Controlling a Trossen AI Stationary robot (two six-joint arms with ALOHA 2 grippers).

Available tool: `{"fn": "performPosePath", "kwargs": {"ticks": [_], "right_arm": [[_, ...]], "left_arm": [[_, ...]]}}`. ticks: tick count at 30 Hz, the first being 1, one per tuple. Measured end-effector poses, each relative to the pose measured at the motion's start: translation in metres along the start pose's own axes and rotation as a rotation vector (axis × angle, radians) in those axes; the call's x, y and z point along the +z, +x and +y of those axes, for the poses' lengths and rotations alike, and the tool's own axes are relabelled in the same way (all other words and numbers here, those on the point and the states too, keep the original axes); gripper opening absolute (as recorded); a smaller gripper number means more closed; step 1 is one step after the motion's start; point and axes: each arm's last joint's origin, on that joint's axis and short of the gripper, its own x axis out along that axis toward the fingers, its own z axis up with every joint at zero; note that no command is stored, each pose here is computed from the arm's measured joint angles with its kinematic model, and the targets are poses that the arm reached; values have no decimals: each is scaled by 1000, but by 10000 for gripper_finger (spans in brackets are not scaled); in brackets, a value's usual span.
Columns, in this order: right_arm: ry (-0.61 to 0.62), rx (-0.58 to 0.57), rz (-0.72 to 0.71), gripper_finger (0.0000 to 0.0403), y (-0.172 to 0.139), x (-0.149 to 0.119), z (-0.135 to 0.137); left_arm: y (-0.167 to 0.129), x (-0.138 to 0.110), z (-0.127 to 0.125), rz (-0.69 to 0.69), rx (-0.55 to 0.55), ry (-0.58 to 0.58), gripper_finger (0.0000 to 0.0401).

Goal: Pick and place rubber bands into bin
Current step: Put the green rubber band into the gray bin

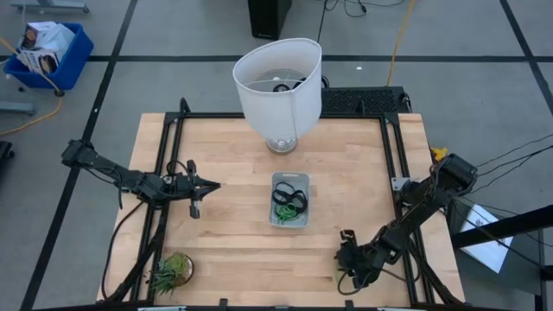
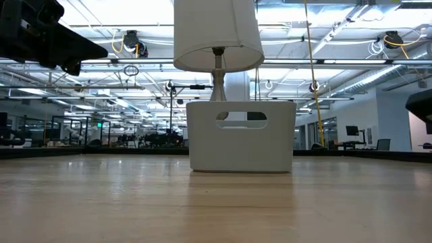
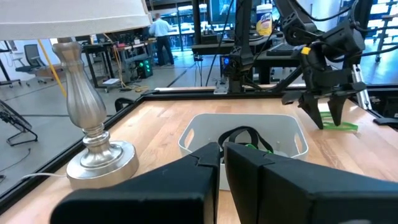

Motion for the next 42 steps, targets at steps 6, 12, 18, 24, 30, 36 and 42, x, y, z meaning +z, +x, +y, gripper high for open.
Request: {"fn": "performPosePath", "kwargs": {"ticks": [6,12,18,24,30,36,42], "right_arm": [[-3,-6,20,171,5,-3,0],[29,5,81,142,6,-6,-2],[50,53,151,50,6,-10,-1],[36,57,164,7,5,-10,-2],[-64,19,72,1,-9,-2,-3],[-183,-1,-146,0,-45,36,7],[-254,5,-246,0,-69,59,11]], "left_arm": [[0,0,0,0,0,0,33],[0,0,0,0,0,0,33],[0,0,0,0,0,0,33],[0,0,0,-1,0,0,33],[0,0,0,-1,0,-1,33],[0,0,0,-1,0,0,33],[0,0,0,0,0,2,33]]}}
